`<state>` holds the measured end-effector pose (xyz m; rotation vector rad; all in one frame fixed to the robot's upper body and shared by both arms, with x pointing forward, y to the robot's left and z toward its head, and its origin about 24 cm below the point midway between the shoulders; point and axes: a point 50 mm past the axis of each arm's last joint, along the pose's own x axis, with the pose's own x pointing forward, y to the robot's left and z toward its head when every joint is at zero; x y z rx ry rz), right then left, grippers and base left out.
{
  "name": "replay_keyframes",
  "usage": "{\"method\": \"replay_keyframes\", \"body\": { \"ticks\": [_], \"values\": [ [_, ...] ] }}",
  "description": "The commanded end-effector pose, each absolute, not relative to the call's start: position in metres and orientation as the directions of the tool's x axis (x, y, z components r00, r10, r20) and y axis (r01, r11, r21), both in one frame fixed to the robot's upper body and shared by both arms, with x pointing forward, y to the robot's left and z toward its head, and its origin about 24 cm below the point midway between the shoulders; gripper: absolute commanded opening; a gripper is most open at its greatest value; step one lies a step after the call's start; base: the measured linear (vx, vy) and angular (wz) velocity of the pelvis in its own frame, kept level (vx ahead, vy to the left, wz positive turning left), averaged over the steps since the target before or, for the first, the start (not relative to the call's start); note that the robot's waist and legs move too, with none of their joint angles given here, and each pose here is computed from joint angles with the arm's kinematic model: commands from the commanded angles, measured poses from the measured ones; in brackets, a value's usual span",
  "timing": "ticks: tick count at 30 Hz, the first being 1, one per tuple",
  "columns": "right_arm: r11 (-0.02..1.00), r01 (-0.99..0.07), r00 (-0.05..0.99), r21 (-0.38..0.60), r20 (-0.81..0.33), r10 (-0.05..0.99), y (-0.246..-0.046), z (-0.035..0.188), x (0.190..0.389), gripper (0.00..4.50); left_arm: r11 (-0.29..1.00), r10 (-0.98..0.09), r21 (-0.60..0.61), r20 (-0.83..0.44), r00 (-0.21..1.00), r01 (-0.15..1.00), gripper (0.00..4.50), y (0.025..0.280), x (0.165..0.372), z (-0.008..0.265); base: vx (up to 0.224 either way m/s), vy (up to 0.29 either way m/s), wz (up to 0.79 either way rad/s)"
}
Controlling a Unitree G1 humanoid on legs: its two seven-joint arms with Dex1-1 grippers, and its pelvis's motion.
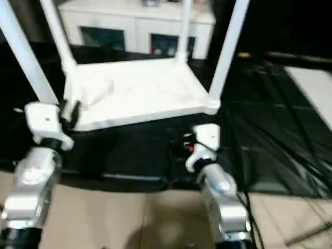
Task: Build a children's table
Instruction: Move to table
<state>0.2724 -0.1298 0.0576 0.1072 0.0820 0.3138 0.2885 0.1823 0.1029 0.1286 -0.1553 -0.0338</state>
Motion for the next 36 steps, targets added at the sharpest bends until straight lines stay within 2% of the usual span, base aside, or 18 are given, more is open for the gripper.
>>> {"method": "replay_keyframes", "body": {
  "ticks": [1,2,3,5,6,8,11,12,16,17,22,23,26,29,32,33,36],
  "values": [
    [0.948,-0.296,0.951,0.117,-0.055,0.303,-0.131,0.061,0.273,3.84,0.989,-0.071,0.143,0.164,0.984,0.048,1.61,0.179,0.289,0.106,-0.085,0.154,-0.02],
    [0.947,-0.304,0.949,0.107,-0.053,0.310,-0.131,0.061,0.273,3.84,0.981,-0.080,0.188,0.152,0.985,0.050,1.61,0.175,0.289,0.105,-0.068,0.162,-0.17],
    [0.946,-0.306,0.948,0.108,-0.052,0.313,-0.131,0.061,0.273,3.84,0.983,-0.094,0.170,0.139,0.986,0.070,1.61,0.172,0.288,0.103,-0.044,0.125,-0.05],
    [0.941,-0.321,0.944,0.103,-0.047,0.327,-0.130,0.062,0.272,3.84,0.996,-0.083,0.050,0.137,0.987,0.077,1.61,0.171,0.286,0.101,-0.045,0.095,0.05],
    [0.941,-0.325,0.943,0.098,-0.047,0.330,-0.129,0.062,0.272,3.84,0.997,-0.084,0.011,0.139,0.987,0.083,1.87,0.171,0.286,0.100,-0.035,-0.009,0.21],
    [0.936,-0.339,0.939,0.097,-0.030,0.344,-0.128,0.064,0.272,3.84,0.991,-0.109,-0.051,0.178,0.978,0.120,1.94,0.171,0.282,0.104,-0.031,-0.038,0.20],
    [0.933,-0.339,0.938,0.120,-0.027,0.345,-0.129,0.065,0.272,3.84,0.995,-0.089,-0.038,0.172,0.981,0.097,2.14,0.174,0.279,0.104,-0.032,-0.084,0.08],
    [0.933,-0.340,0.938,0.114,-0.036,0.346,-0.129,0.064,0.273,3.84,0.996,-0.074,-0.032,0.164,0.984,0.080,2.29,0.177,0.279,0.103,-0.015,-0.080,-0.07],
    [0.932,-0.350,0.934,0.099,-0.040,0.355,-0.128,0.063,0.274,3.84,0.998,-0.048,-0.027,0.155,0.987,0.052,2.45,0.184,0.278,0.101,-0.005,-0.036,-0.04],
    [0.931,-0.351,0.934,0.098,-0.041,0.356,-0.128,0.063,0.274,3.84,0.999,-0.041,-0.024,0.153,0.987,0.046,2.71,0.185,0.278,0.101,0.000,0.000,0.00],
    [0.923,-0.373,0.924,0.097,-0.044,0.379,-0.125,0.062,0.274,3.84,1.000,-0.023,-0.003,0.153,0.988,0.024,2.91,0.190,0.281,0.106,0.000,0.000,0.00],
    [0.918,-0.385,0.919,0.096,-0.047,0.390,-0.124,0.062,0.273,3.84,1.000,-0.002,-0.012,0.151,0.989,0.004,3.15,0.192,0.282,0.107,0.000,0.000,0.00],
    [0.916,-0.390,0.917,0.095,-0.048,0.396,-0.123,0.062,0.273,3.84,1.000,0.004,-0.014,0.154,0.988,-0.002,3.27,0.193,0.282,0.107,0.000,0.000,0.00],
    [0.916,-0.391,0.917,0.095,-0.049,0.396,-0.123,0.062,0.273,3.84,1.000,0.010,-0.012,0.157,0.988,-0.008,3.58,0.196,0.283,0.108,0.000,0.000,0.00],
    [0.917,-0.388,0.918,0.099,-0.044,0.393,-0.123,0.062,0.274,3.84,1.000,0.014,-0.011,0.160,0.987,-0.012,3.65,0.197,0.283,0.109,0.000,0.000,0.00],
    [0.917,-0.387,0.919,0.098,-0.044,0.393,-0.123,0.062,0.274,3.84,1.000,0.016,-0.012,0.159,0.987,-0.014,3.90,0.197,0.283,0.109,0.000,0.000,0.00],
    [0.915,-0.391,0.917,0.098,-0.043,0.396,-0.123,0.063,0.275,3.84,1.000,0.017,-0.014,0.158,0.987,-0.015,4.03,0.197,0.284,0.110,0.025,0.005,-0.04]
  ]
}}
